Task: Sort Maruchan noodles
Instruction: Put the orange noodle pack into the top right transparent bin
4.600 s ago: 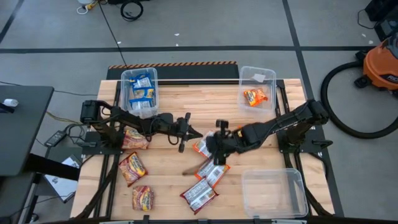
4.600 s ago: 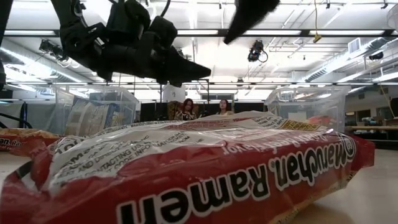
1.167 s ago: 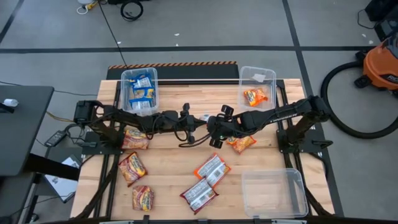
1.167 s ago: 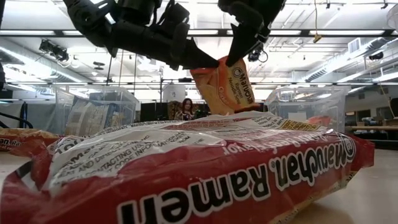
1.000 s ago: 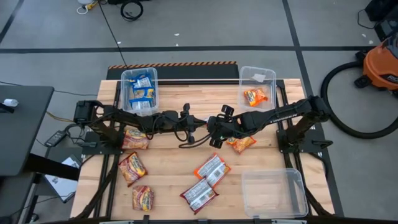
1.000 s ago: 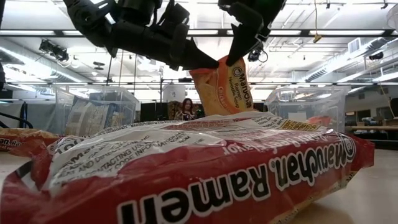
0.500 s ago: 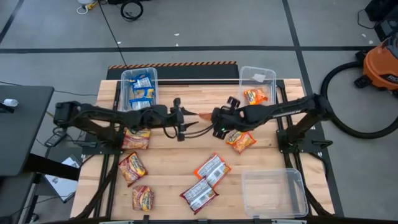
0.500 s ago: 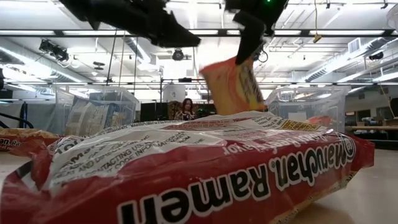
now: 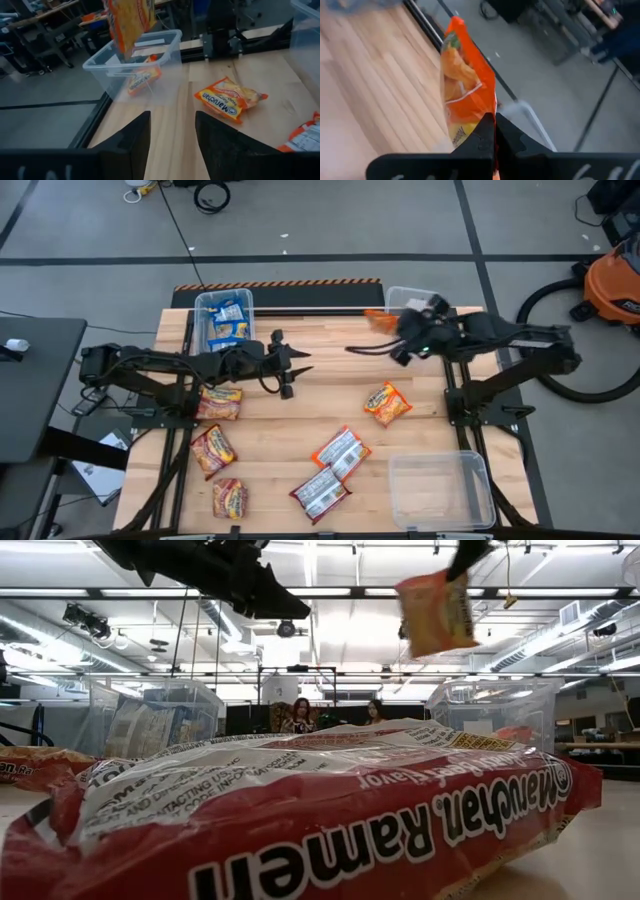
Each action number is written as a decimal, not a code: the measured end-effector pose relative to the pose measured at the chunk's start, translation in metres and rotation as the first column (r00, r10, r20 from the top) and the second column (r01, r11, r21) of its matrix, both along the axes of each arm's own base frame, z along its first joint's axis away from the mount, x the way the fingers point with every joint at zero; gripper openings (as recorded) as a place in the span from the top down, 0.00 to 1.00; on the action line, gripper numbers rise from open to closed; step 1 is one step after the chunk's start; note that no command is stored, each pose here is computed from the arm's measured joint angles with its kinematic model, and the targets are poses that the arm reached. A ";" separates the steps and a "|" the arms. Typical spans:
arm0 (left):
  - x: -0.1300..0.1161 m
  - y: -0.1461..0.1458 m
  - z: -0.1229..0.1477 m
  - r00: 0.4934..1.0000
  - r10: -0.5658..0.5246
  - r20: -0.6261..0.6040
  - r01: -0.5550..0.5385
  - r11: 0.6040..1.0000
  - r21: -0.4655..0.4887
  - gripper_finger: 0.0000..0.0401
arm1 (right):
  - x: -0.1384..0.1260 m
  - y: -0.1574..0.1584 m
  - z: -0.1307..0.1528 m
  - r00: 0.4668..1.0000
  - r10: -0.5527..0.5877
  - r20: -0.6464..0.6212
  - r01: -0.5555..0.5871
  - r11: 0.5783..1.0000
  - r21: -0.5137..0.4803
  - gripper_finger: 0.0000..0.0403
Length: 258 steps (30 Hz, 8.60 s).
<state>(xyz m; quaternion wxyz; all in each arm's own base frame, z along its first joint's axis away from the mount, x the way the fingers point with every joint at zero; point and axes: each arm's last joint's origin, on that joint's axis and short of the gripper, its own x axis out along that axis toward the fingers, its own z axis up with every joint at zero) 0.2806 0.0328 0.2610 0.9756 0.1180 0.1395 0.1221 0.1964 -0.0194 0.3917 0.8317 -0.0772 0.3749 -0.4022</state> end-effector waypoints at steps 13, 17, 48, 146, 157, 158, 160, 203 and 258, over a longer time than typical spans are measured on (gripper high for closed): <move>0.000 0.000 0.001 1.000 0.002 0.017 -0.002 1.000 -0.009 0.60 | -0.046 -0.012 -0.059 0.990 -0.108 -0.086 0.122 0.977 0.173 0.99; 0.000 0.000 0.001 1.000 0.004 0.020 -0.004 1.000 -0.019 0.60 | -0.042 -0.020 -0.085 0.995 -0.017 -0.096 0.044 0.958 0.282 0.99; 0.001 -0.001 0.002 0.999 0.008 0.031 -0.007 0.999 -0.040 0.60 | -0.045 -0.127 -0.121 0.990 -0.138 0.013 0.091 0.718 0.690 0.99; -0.037 -0.107 -0.071 0.949 -0.285 0.137 0.315 0.893 -0.321 0.60 | 0.112 0.101 -0.192 0.767 -0.255 -0.589 0.576 0.678 0.457 0.51; -0.057 -0.155 -0.073 0.903 -0.409 0.130 0.428 0.836 -0.344 0.60 | 0.107 0.120 -0.224 0.737 -0.385 -0.556 0.669 0.536 0.515 0.52; -0.061 -0.161 -0.074 0.905 -0.408 0.122 0.424 0.841 -0.337 0.60 | 0.105 0.120 -0.228 0.733 -0.394 -0.554 0.674 0.528 0.517 0.52; -0.068 -0.171 -0.075 0.912 -0.393 0.117 0.409 0.855 -0.320 0.60 | 0.103 0.120 -0.235 0.732 -0.410 -0.544 0.679 0.513 0.525 0.52; -0.032 -0.110 0.056 0.975 -0.138 0.174 0.182 0.945 -0.270 0.56 | 0.088 0.100 -0.118 0.970 -0.226 -0.091 0.214 0.612 0.761 0.99; 0.020 -0.047 0.049 0.910 -0.398 0.117 0.413 0.839 -0.355 0.34 | 0.075 0.105 -0.064 0.692 0.698 0.186 -0.655 0.498 0.569 0.99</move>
